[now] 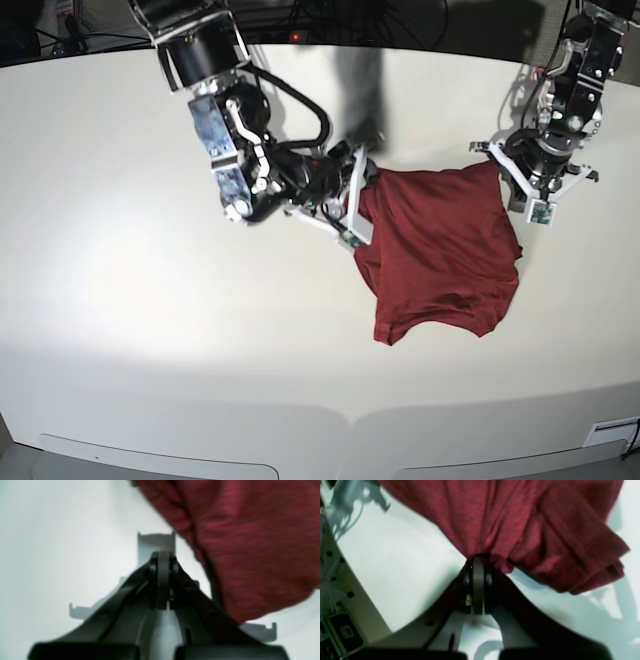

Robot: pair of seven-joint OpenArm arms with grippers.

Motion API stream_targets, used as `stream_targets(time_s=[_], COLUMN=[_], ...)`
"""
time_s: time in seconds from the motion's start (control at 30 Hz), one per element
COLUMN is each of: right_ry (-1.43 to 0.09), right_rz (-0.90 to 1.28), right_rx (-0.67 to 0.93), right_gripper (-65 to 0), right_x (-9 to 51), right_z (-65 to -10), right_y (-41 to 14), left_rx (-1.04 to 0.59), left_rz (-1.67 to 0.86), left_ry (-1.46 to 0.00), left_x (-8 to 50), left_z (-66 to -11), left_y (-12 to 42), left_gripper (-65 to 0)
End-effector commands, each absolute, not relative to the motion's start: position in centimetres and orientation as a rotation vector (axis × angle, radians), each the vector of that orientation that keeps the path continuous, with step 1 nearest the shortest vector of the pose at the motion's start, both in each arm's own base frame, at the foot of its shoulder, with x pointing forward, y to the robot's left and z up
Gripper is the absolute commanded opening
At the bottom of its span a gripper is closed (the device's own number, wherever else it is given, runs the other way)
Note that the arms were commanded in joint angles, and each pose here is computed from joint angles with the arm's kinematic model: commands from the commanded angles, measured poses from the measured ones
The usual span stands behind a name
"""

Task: Fold the T-shirt properly

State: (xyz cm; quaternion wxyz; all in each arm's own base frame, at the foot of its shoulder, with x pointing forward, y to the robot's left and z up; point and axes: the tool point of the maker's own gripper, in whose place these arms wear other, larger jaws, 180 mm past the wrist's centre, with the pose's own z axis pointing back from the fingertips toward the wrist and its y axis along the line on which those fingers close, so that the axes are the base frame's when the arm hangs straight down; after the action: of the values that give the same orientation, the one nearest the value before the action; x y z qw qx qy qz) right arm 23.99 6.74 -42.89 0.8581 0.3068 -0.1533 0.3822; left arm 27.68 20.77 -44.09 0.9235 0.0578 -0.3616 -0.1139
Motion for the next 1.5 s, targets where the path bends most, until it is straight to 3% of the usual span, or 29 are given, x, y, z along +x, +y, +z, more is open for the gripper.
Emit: stream_targets(time_s=[0.0,0.23,0.53,0.77,1.07,1.47], right_ry=[-0.333,-0.351,-0.508,-0.594,-0.642,-0.660], right_rz=[0.814,0.809,0.846,0.886,0.658,0.368], right_rx=[0.652,0.684,0.672,0.578,0.753,0.595], right_gripper=[-65.0,-65.0,-65.0,-65.0,-65.0,-65.0], right_x=[23.8,20.9,23.2,24.5,24.7,17.1], right_z=[-42.4,-41.8,-37.8,-35.2,-31.7,-32.3], right_y=[7.0,7.5,7.9,4.1,-1.5,-9.9], left_rx=[0.139,0.127,0.204,0.220,0.134,0.082], left_rz=[-0.232,-0.235,-0.195,-0.150,-0.172,-0.210], left_ry=[-0.721,-0.700,-0.854,-0.899,-0.970,-0.832], left_x=[27.6,26.9,28.4,26.4,21.1,14.3], left_z=[-44.0,-43.9,-38.4,-36.4,-33.6,-35.7], left_y=[21.6,21.2,21.6,23.4,21.9,21.0], left_gripper=[-65.0,-65.0,-65.0,-65.0,-65.0,-65.0])
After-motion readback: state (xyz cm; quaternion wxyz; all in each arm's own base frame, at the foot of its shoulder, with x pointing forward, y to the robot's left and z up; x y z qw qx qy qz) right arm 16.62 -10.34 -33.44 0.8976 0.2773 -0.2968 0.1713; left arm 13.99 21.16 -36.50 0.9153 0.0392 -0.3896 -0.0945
